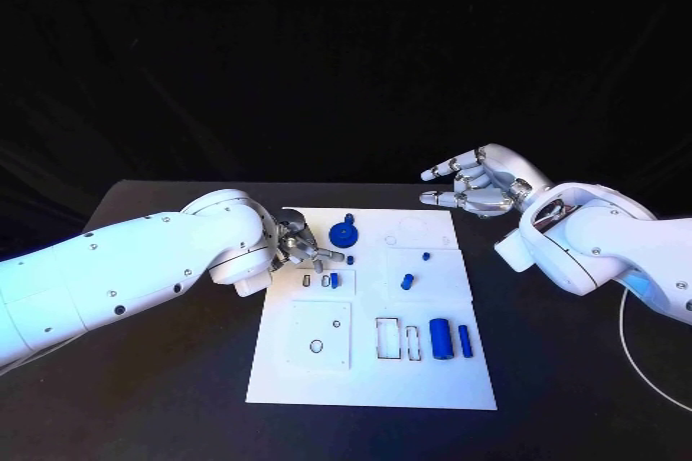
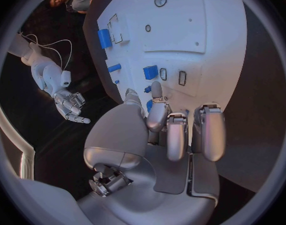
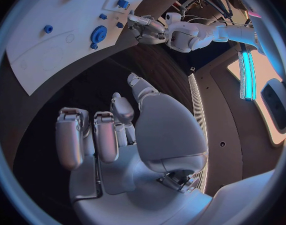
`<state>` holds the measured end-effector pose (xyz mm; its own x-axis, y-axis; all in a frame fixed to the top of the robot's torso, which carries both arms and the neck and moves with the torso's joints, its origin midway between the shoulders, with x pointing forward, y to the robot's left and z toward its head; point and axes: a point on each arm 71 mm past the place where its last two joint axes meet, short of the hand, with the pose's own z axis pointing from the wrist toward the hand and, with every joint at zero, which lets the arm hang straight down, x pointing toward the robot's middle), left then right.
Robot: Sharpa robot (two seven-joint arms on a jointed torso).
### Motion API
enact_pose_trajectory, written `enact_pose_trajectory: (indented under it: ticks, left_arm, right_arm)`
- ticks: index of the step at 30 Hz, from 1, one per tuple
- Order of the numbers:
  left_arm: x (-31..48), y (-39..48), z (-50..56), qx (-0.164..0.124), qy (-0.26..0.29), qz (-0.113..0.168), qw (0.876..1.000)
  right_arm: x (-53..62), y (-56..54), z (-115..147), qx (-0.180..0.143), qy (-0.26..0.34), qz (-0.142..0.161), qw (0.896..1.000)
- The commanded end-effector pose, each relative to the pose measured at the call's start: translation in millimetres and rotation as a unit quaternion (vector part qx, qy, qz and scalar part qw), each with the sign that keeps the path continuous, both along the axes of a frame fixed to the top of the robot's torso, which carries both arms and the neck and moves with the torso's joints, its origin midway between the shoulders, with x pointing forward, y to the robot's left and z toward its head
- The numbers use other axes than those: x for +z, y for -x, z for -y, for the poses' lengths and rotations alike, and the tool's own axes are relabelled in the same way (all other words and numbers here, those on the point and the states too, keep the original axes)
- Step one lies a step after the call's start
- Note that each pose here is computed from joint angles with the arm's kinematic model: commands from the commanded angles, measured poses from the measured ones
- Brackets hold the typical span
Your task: Assemble the parts on the task board
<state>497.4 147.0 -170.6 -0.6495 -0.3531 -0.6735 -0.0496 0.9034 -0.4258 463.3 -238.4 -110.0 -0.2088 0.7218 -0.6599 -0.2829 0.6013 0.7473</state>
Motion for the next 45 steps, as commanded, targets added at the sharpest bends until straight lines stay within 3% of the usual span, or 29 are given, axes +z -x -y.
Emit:
enact_pose_trajectory:
  ticks: [1,17,45]
  left_arm:
    - [-2.2,-1.3,1.1,-0.006,-0.046,-0.013,0.999]
    - [-10.4,-5.7,18.0,-0.033,-0.083,-0.045,0.995]
    - [-12.7,-6.8,24.7,-0.049,-0.090,-0.054,0.993]
  right_arm:
    - [-1.8,-0.6,-1.1,0.005,0.004,-0.010,1.000]
    - [-4.4,-3.0,-2.1,0.006,0.010,-0.019,1.000]
    - [-7.4,-5.7,-4.8,0.010,0.014,-0.028,0.999]
